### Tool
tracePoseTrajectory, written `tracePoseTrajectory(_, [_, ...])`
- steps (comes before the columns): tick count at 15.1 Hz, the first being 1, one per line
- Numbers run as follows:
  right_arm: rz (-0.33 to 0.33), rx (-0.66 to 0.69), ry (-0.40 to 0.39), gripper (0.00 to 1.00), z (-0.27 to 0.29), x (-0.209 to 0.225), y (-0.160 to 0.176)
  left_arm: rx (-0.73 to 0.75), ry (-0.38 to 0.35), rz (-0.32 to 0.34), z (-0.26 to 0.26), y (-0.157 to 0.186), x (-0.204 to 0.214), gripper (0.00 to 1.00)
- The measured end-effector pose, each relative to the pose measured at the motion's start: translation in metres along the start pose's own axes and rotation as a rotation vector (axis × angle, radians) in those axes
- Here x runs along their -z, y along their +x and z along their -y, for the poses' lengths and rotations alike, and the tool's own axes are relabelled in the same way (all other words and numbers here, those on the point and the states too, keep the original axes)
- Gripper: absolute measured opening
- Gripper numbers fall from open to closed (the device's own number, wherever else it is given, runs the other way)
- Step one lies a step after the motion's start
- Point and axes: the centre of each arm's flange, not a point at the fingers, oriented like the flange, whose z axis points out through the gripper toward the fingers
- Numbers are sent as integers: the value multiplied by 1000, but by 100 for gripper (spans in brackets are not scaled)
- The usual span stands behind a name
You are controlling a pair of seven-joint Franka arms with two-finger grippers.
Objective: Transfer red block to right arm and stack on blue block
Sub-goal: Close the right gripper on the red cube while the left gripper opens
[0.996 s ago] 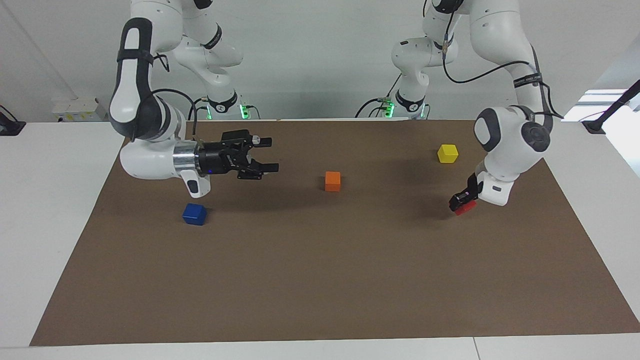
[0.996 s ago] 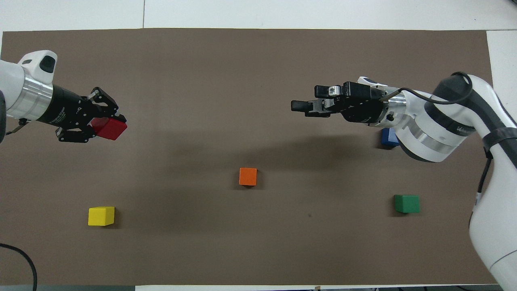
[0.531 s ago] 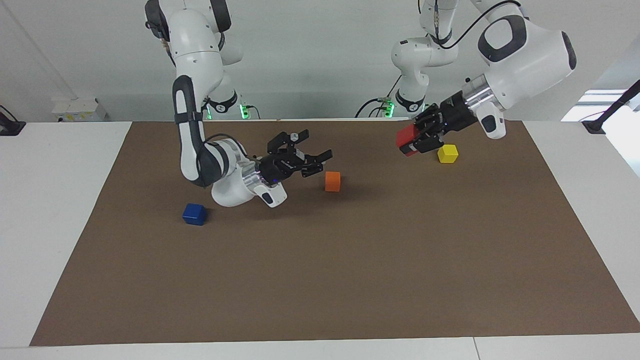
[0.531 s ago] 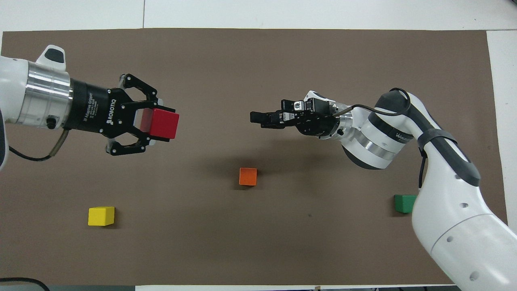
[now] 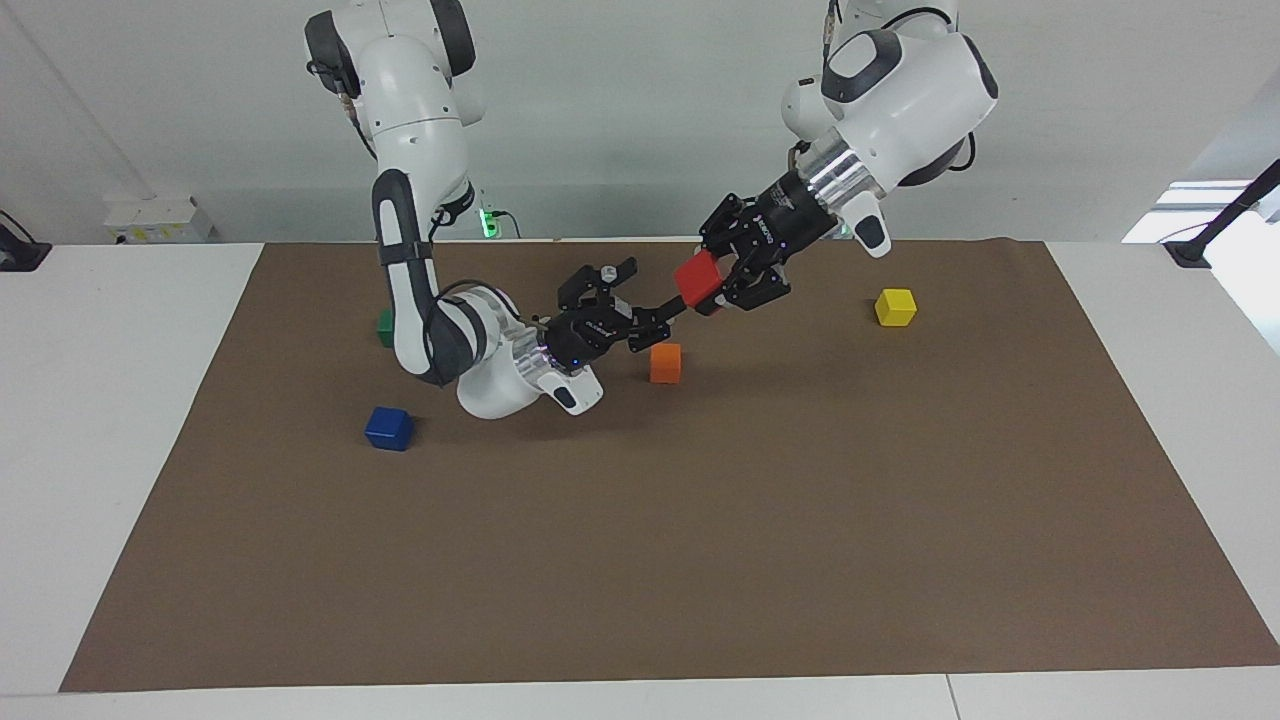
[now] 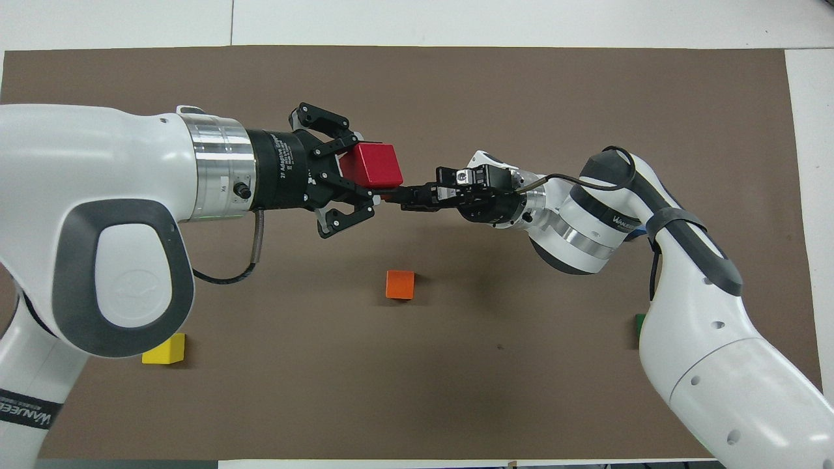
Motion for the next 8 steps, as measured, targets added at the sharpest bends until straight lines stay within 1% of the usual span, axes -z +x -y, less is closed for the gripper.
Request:
tracePoseTrajectory(7, [-10,9,-20,100,-7,-8,0,-21,25,-9,19,-6,-22,54])
tracePoseTrajectory(8, [-13,18,-20,93,-8,-10,1,-42,31,-11,22,-6,-25,54])
